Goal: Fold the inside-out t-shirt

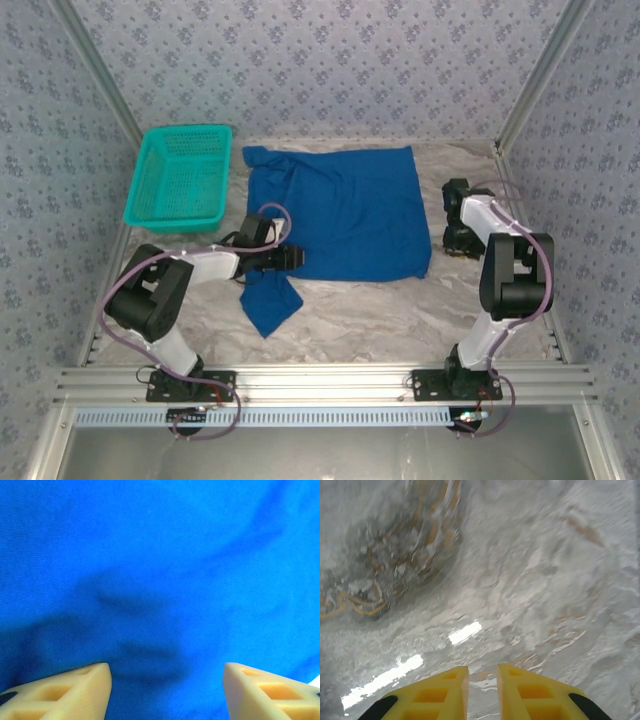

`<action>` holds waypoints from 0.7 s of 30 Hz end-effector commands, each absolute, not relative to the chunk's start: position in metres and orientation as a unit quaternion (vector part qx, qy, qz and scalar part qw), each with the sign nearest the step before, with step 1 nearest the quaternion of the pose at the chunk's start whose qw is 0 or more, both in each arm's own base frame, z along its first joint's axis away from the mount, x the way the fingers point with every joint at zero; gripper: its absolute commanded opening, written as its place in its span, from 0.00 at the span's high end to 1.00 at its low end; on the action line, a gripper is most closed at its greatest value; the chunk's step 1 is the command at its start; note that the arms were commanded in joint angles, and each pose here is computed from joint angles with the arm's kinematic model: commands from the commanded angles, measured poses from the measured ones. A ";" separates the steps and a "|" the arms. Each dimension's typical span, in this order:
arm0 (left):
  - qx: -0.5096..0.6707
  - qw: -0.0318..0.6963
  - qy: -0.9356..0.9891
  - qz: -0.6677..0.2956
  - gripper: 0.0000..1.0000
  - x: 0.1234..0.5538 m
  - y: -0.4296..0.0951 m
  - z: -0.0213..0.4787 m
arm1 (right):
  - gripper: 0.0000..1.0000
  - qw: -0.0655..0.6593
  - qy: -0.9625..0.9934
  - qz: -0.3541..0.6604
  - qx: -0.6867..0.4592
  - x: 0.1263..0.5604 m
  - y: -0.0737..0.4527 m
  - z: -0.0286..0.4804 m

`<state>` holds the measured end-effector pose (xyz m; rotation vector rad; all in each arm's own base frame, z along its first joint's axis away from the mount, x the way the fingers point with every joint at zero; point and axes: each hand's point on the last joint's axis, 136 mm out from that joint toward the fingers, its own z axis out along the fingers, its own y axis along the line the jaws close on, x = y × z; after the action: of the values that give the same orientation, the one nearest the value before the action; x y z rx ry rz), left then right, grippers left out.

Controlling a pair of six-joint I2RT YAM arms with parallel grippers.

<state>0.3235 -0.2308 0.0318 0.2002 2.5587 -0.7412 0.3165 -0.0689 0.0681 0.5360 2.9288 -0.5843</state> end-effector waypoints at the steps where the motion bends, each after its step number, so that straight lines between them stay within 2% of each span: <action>1: 0.046 0.138 0.960 -0.240 0.39 0.282 -0.213 -0.017 | 0.70 0.086 0.977 -0.141 0.134 0.319 -0.032 0.093; 4: 0.052 0.142 0.958 -0.243 0.39 0.283 -0.217 -0.014 | 0.56 0.098 0.987 -0.009 0.128 0.295 0.033 0.083; 6: 0.054 0.142 0.958 -0.245 0.39 0.284 -0.218 -0.013 | 0.53 0.074 0.988 0.022 0.135 0.277 0.054 0.066; 10: 0.060 0.140 0.955 -0.253 0.39 0.285 -0.223 -0.012 | 0.49 0.056 0.986 0.027 0.154 0.264 0.057 0.037; 13: 0.064 0.142 0.954 -0.255 0.39 0.285 -0.224 -0.010 | 0.46 0.061 0.986 0.006 0.157 0.268 0.049 0.031; 21: 0.063 0.138 0.956 -0.251 0.39 0.283 -0.222 -0.015 | 0.45 0.063 0.984 0.043 0.160 0.284 0.052 0.015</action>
<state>0.3251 -0.2361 0.0337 0.2004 2.5398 -0.7753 0.2784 0.0458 0.0204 0.4890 2.9786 0.0778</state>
